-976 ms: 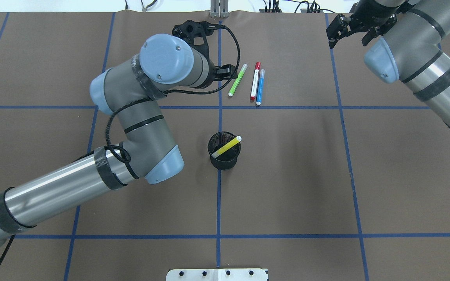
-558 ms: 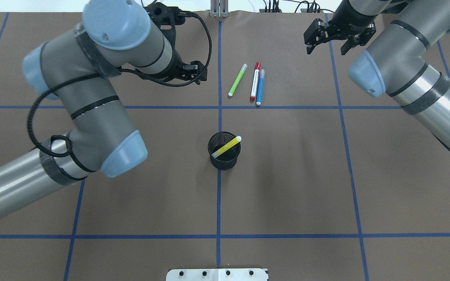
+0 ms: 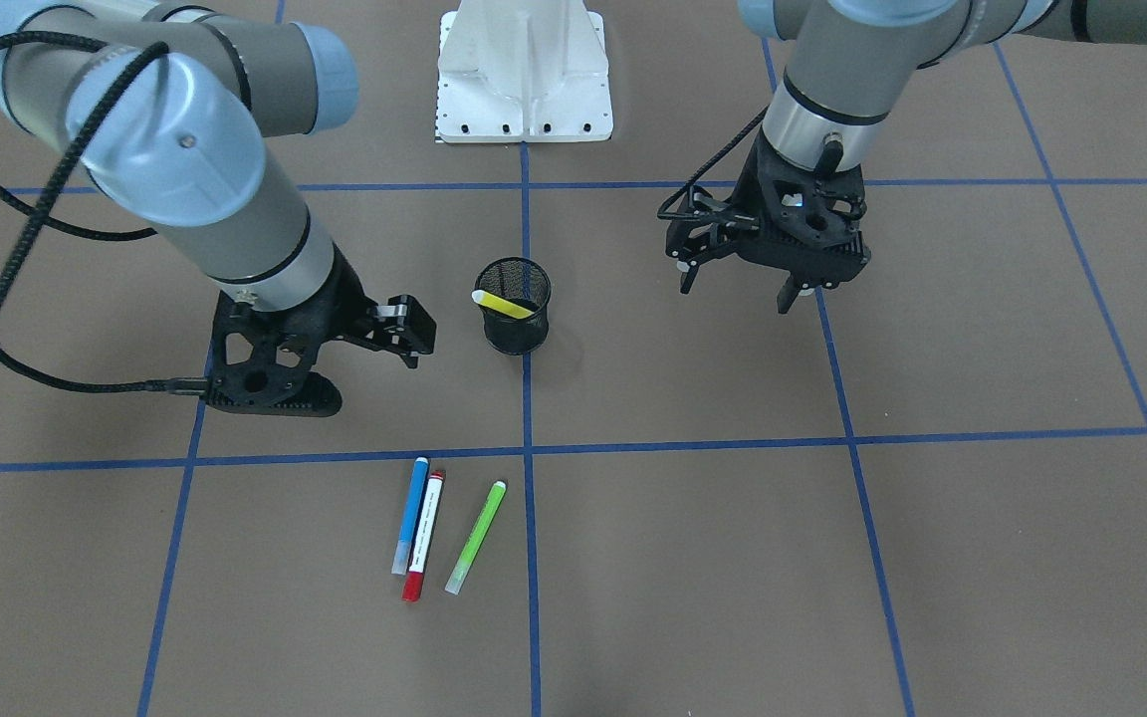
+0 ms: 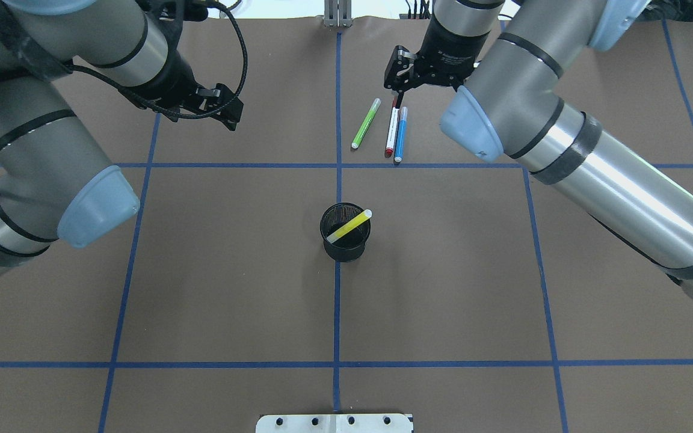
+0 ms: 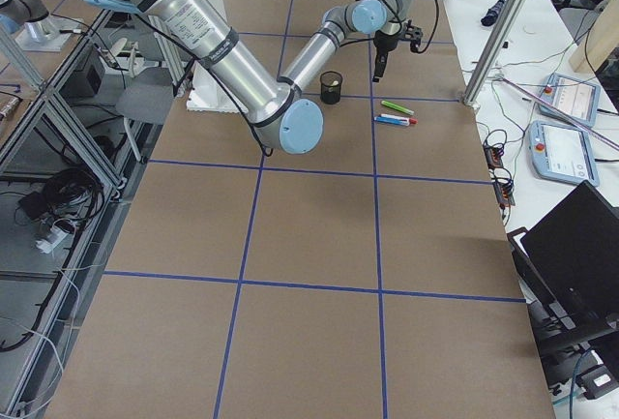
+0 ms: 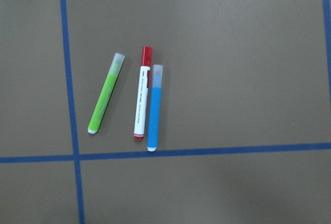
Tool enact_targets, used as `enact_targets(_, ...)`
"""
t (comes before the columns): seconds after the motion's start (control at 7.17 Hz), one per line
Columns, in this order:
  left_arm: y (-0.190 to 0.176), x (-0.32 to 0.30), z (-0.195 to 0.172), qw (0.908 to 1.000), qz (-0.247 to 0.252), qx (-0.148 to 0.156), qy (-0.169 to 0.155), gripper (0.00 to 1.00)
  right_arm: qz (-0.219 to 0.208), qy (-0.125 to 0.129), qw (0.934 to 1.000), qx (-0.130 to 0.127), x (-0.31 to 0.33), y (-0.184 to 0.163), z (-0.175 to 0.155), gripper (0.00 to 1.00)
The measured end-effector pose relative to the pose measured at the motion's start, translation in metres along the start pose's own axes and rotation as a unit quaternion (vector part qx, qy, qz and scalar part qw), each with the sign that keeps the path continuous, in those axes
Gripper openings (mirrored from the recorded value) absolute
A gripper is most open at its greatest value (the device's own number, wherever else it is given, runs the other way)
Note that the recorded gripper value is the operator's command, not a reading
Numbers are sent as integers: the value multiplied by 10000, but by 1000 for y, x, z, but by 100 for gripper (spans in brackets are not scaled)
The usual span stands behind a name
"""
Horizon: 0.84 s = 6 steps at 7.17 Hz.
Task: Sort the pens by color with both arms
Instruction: 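Withdraw the left gripper while the right gripper moves over the pen cup, then lower the right gripper onto the yellow highlighter in the cup and close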
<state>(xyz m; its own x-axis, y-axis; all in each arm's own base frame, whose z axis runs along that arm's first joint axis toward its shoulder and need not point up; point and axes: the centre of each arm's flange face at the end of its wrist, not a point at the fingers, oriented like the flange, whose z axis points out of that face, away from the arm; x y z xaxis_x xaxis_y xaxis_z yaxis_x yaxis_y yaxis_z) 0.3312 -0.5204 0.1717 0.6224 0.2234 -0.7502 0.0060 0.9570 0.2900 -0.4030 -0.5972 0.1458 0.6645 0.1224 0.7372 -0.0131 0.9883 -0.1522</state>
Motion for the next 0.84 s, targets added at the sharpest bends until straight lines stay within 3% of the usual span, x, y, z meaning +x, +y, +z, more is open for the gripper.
enact_targets(0.28, 5, -27, -1, 9997, 1, -244, 17, 99, -64, 208, 9990, -401, -48, -1, 29, 99)
enact_targets(0.56, 14, -44, -5, 9978, 99, -632, -186, 99, -310, 404, 9960, -730, -73, 13, 61, 99)
enact_targets(0.7, 19, -46, -9, 9969, 166, -733, -247, 99, -431, 445, 9943, -868, -82, 25, 74, 96)
enact_targets(0.84, 21, -47, -12, 9965, 197, -766, -268, 99, -537, 452, 9924, -1007, -89, 38, 87, 81)
